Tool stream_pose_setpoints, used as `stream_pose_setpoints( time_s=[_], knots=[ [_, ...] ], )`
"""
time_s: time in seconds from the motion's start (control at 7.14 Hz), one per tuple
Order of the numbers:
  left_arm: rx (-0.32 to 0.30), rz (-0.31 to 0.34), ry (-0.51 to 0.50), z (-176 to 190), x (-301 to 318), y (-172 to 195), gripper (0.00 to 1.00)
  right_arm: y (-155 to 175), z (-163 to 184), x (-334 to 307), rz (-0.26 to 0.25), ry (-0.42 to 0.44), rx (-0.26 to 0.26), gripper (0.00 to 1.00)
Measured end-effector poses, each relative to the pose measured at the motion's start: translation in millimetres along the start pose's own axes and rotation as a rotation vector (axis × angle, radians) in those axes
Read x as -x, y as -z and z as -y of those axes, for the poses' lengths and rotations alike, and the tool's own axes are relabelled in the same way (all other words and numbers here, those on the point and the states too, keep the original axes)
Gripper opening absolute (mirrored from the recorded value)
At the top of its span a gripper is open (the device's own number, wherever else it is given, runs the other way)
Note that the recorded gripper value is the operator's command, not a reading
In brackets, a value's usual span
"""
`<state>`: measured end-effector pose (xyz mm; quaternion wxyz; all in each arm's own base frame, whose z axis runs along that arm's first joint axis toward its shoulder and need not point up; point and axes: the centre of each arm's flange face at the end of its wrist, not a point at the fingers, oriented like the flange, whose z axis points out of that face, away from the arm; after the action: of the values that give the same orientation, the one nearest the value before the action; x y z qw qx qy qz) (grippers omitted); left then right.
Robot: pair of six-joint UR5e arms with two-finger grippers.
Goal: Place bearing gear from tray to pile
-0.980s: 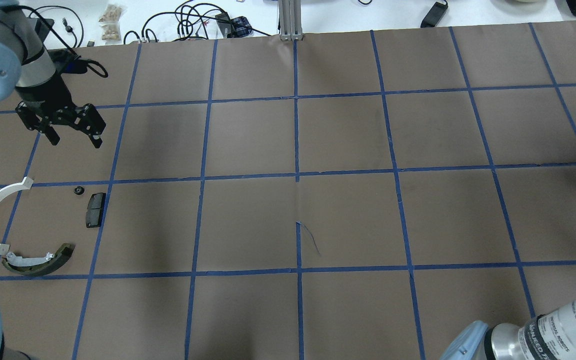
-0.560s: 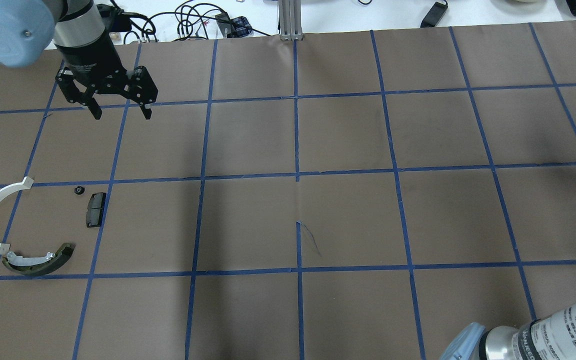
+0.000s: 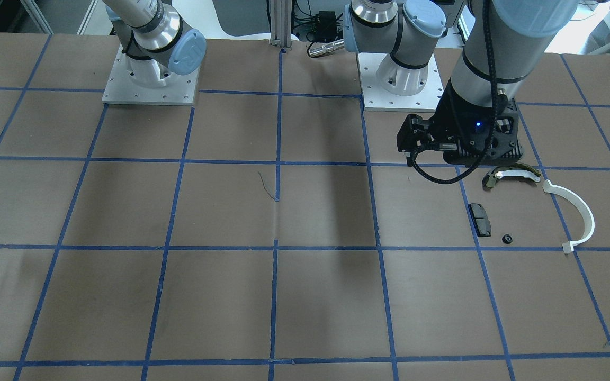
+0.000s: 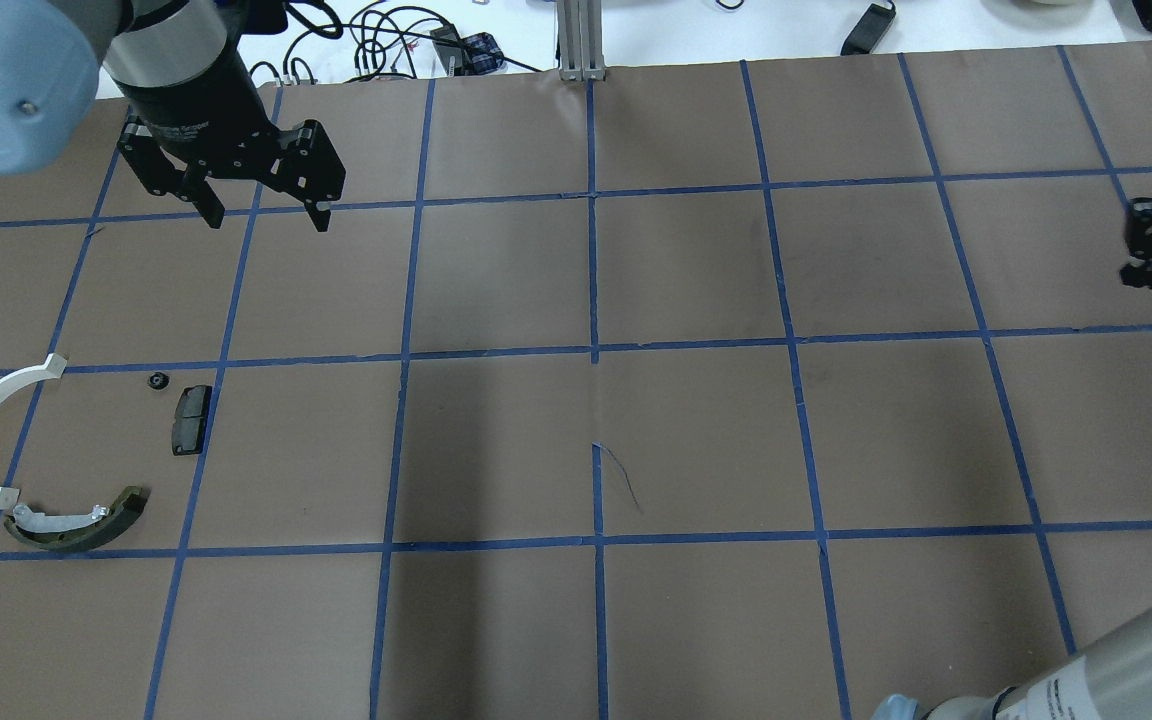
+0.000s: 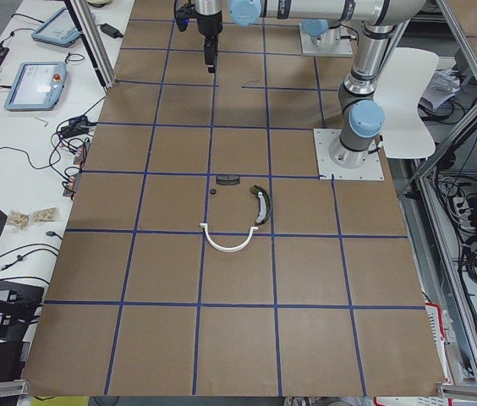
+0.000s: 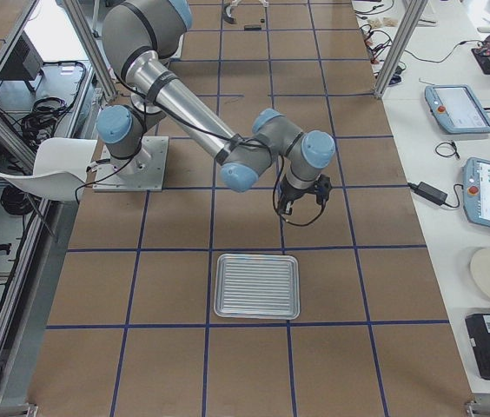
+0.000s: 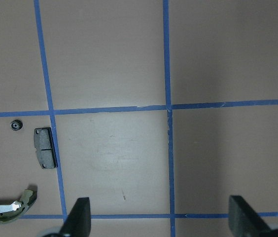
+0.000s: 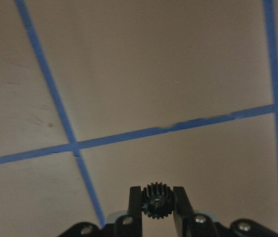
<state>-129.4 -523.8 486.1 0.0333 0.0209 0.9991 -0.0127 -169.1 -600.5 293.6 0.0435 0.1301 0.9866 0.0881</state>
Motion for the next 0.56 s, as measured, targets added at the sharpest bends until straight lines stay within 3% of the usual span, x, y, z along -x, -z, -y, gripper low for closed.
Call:
stream_pose_setpoints(
  time_s=[0.28, 0.56],
  knots=[
    [-0.078, -0.027, 0.011, 0, -3, 1, 1.0, -24, -21, 152, 0.046, -0.124, 0.029, 0.0],
    [-0.087, -0.03, 0.011, -1, -3, -1, 1.0, -55, -70, 294, 0.088, -0.222, 0.026, 0.0]
  ],
)
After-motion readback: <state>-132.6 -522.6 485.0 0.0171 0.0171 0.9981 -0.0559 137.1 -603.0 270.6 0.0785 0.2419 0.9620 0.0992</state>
